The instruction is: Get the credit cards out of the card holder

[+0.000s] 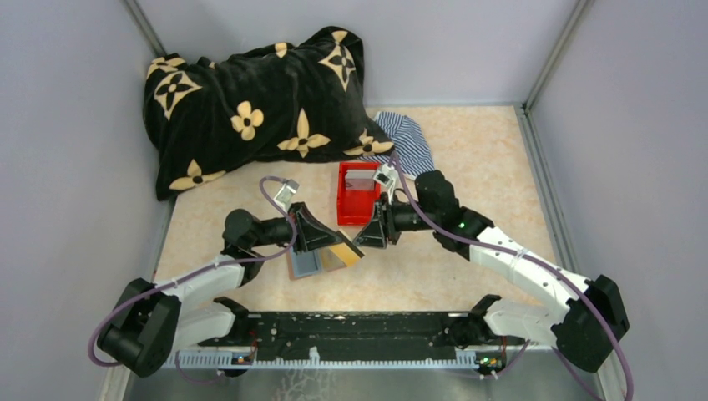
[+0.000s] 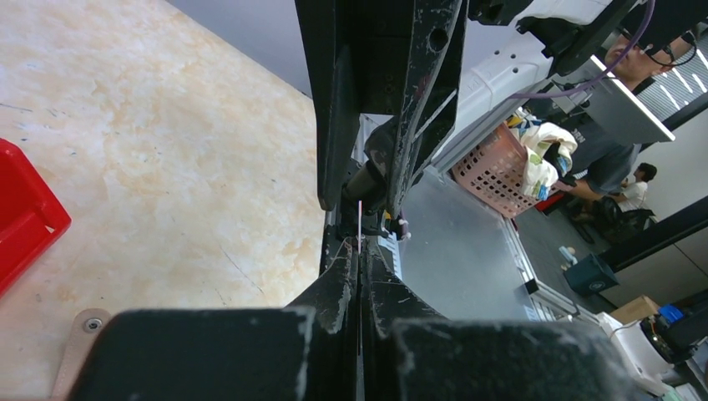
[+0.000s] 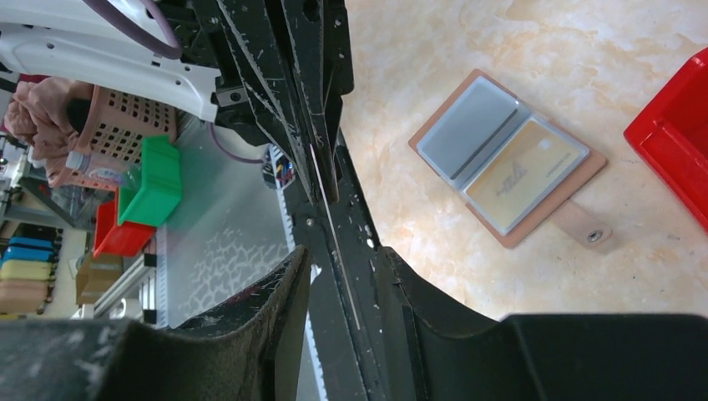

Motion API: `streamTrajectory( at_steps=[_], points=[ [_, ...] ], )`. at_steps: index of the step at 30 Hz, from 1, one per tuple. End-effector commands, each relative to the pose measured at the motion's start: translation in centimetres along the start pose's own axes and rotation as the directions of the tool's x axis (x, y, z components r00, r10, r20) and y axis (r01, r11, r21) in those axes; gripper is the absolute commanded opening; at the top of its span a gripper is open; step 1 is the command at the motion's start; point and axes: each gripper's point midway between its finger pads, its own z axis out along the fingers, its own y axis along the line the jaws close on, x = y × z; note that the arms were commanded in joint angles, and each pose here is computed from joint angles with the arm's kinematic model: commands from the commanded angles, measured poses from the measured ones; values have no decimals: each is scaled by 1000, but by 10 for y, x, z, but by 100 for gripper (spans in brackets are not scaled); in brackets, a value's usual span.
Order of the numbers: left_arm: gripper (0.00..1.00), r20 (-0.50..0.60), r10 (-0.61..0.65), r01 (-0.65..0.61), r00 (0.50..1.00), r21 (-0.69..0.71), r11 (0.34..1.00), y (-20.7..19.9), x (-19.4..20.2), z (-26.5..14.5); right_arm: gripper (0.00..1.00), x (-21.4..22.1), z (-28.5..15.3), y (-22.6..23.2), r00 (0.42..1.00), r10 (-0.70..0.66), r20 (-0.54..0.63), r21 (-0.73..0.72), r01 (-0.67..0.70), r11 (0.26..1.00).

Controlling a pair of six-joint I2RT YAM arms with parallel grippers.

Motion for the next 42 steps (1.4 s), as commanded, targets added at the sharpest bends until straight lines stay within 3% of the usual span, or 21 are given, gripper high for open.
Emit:
streamTrajectory(
  at_steps=[1,24,30,35,36,40,42],
  points=[
    [0,32,31,-31,999,12,999,-3,-6,1,36,-13,-3,14,998,-46,54,-44,48,998],
    [0,94,37,-39,995,22,999,-11,-12,-2,32,-6,16,16,998,-47,29,-56,49,997],
    [0,96,32,-34,995,18,999,-11,-11,-3,1,-8,16,15,998,-46,38,-49,48,998],
    [0,85,29,-31,996,23,999,-11,-11,-2,0,-7,16,13,998,-57,33,-45,59,997],
    [4,80,28,-30,996,24,999,-11,-10,-2,0,-6,16,12,997,-69,21,-42,70,997],
    [58,91,34,-35,995,12,999,-10,-11,-3,0,-3,10,-1,992,-117,-54,8,118,993],
    [68,105,54,-54,993,0,999,-12,-16,-4,0,-9,5,-13,988,-136,-78,56,141,988]
  ],
)
